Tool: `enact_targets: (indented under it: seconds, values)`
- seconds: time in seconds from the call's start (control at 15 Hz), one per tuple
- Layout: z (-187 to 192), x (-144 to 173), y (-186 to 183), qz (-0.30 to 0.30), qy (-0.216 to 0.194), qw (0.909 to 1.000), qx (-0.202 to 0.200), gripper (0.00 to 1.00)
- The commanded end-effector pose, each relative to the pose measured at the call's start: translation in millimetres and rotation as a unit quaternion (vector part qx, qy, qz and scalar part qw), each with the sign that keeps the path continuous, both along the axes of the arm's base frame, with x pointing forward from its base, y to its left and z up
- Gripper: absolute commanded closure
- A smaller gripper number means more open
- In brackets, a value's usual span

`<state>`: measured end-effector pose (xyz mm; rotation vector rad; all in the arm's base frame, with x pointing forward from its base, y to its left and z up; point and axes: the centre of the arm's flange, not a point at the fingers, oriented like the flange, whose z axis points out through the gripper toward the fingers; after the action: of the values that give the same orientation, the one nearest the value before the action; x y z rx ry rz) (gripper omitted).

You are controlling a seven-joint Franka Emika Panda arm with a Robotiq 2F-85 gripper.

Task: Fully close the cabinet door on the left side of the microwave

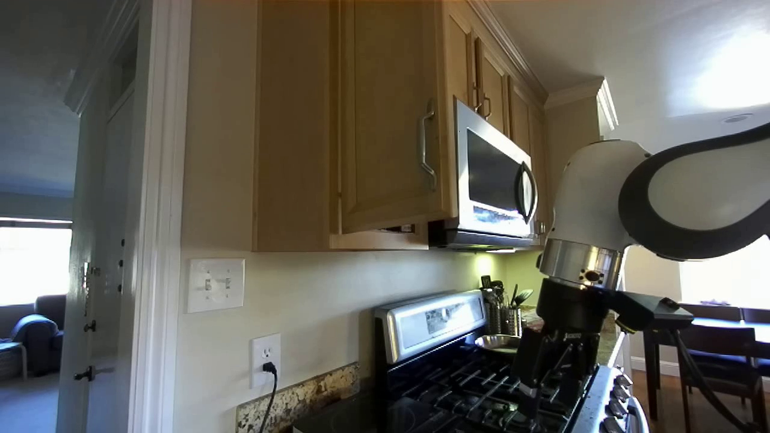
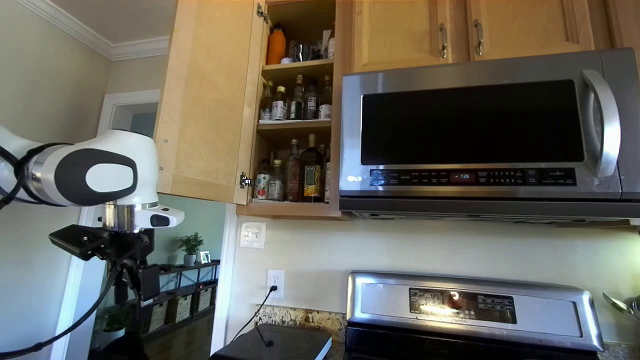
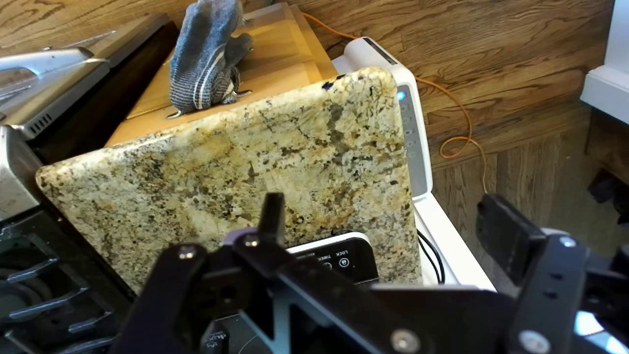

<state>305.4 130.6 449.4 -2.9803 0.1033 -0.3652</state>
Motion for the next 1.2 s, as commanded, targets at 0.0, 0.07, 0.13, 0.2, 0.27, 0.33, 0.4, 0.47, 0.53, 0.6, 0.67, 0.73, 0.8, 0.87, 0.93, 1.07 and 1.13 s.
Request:
enact_targets:
  seconds: [0.0,0.07,0.13,0.2,0.27,0.33,0.4,0.47,0.53,0.6,0.67,0.73,0.8,0.87,0.93,1.07,1.13]
  values:
    - [19,-6,4,0.032,0.003,0.9995,0.000,0.00]
    - [24,-7,6,0.041,0.002,0.9991,-0.002,0.00]
    - [30,-8,8,0.051,0.003,0.9987,-0.004,0.00]
    - [36,-10,10,0.063,0.004,0.9980,-0.004,0.00]
    - [44,-12,12,0.077,0.004,0.9970,-0.005,0.00]
    - [50,-14,14,0.088,0.004,0.9961,-0.006,0.00]
    - [60,-17,15,0.098,-0.001,0.9952,-0.008,0.00]
    - [68,-19,17,0.106,-0.006,0.9943,-0.011,0.00]
    - [77,-22,19,0.112,-0.014,0.9935,-0.015,0.00]
    - [84,-24,20,0.116,-0.021,0.9929,-0.017,0.00]
    - [94,-27,21,0.121,-0.030,0.9920,-0.019,0.00]
    - [101,-30,22,0.126,-0.036,0.9912,-0.021,0.00]
    - [109,-32,25,0.129,-0.044,0.9905,-0.020,0.00]
    - [116,-33,27,0.131,-0.054,0.9897,-0.020,0.00]
    - [124,-34,33,0.135,-0.075,0.9879,-0.016,0.00]
    - [148,-52,34,0.147,-0.106,0.9834,-0.013,0.00]
    - [158,-59,35,0.150,-0.119,0.9813,-0.013,0.00]
